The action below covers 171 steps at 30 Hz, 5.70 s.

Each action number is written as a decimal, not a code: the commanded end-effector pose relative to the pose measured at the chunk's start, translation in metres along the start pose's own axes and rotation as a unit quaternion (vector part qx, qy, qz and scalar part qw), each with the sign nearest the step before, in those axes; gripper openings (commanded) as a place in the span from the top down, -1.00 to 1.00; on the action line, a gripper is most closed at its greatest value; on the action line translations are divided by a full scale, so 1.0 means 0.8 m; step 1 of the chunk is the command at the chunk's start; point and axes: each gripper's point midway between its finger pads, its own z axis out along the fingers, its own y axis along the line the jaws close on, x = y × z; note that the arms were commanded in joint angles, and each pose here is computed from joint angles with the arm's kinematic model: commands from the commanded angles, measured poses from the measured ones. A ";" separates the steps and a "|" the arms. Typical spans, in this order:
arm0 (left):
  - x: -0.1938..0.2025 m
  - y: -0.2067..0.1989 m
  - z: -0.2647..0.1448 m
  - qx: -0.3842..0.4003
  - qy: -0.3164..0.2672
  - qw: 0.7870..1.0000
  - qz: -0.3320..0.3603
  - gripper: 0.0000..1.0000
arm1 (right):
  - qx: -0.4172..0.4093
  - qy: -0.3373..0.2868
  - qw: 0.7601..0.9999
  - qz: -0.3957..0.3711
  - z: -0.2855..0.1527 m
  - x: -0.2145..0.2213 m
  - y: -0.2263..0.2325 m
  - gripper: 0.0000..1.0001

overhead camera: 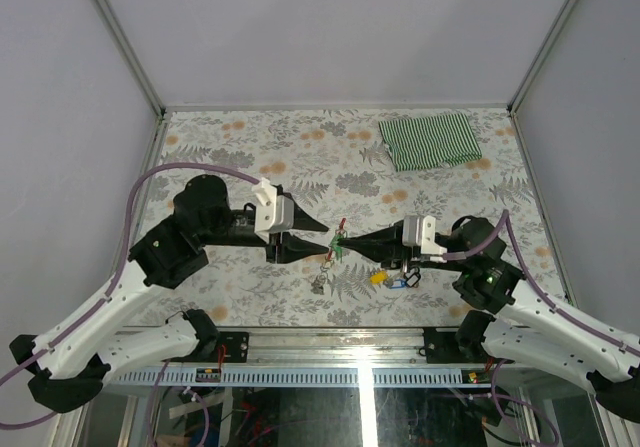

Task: Put the keys on the keyring

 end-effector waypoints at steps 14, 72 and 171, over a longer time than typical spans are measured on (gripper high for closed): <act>-0.035 -0.006 0.003 0.000 -0.093 0.996 -0.003 0.46 | 0.051 -0.107 0.993 -0.027 -0.003 -0.074 -0.022 1.00; -0.043 0.009 0.008 -0.035 -0.146 0.987 -0.053 0.69 | 0.066 -0.103 0.992 -0.032 -0.008 -0.067 -0.026 1.00; 0.001 0.029 -0.006 -0.018 0.075 0.986 0.145 0.72 | 0.019 -0.012 0.999 -0.033 0.019 -0.022 -0.024 1.00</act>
